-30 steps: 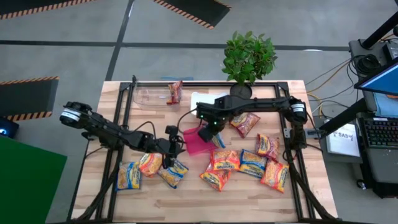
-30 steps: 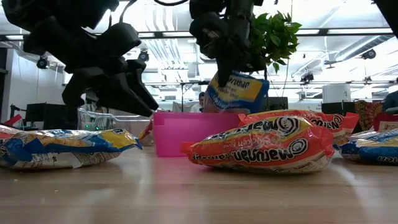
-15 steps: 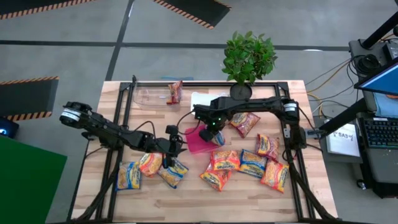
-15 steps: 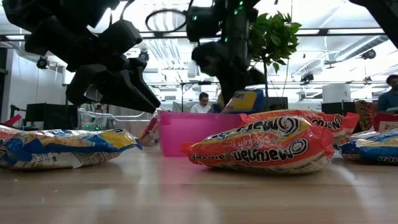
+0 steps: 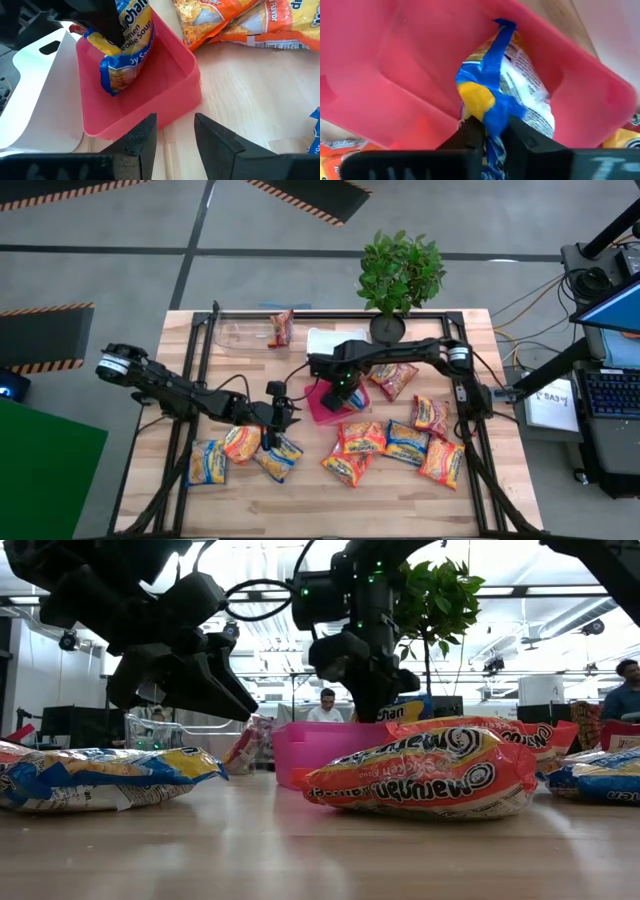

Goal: Sort Maruchan noodles
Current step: Put the blue noodle pack into the red bin

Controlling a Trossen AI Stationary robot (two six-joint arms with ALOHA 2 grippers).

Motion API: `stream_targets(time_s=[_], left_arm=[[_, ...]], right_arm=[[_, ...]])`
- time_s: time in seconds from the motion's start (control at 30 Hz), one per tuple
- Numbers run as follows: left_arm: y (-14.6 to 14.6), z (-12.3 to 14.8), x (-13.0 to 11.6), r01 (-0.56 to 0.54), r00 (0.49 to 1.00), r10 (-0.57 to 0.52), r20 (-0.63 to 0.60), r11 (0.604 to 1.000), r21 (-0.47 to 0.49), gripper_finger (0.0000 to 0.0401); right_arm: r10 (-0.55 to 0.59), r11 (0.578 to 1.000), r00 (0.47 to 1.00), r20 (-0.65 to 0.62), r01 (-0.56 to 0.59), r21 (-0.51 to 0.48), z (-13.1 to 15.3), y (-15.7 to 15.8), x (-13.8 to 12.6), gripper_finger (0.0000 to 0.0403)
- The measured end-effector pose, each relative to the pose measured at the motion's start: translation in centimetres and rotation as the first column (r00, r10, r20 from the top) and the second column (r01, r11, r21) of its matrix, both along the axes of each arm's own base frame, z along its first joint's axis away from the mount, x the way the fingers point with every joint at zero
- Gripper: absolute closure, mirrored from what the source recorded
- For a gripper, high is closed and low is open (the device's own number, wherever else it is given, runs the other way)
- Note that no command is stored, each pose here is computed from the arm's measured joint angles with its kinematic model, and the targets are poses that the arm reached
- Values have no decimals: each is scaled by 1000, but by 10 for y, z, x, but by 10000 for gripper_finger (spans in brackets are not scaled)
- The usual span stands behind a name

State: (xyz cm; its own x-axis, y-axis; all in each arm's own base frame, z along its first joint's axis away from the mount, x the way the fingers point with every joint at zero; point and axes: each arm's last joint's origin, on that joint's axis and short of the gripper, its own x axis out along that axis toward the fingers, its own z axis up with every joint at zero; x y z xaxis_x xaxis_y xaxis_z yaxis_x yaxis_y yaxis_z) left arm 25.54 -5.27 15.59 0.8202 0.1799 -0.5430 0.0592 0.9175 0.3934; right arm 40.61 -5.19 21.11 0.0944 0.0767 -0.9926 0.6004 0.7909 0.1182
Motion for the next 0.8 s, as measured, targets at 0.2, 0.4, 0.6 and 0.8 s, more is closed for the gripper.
stream_targets(time_s=[0.2, 0.4, 0.6, 0.8], left_arm=[[0, 0, 0, 0, 1000, 0, 2, 1000, -1, 288], [0, 1, 0, -1, 1000, 1, 2, 1000, 0, 288], [0, 2, 1, -3, 1000, 3, 5, 1000, 0, 288], [-1, 9, 5, -9, 1000, 9, -13, 1000, -6, 288]], right_arm=[[-5, 999, 1000, 9, 5, -39, 11, 0, -5, 300], [-22, 991, 1000, -14, 20, -129, 23, -2, -13, 289], [-7, 975, 999, -45, -3, -223, 24, -2, -15, 306], [30, 974, 999, -46, -40, -224, 30, 0, -18, 326]])
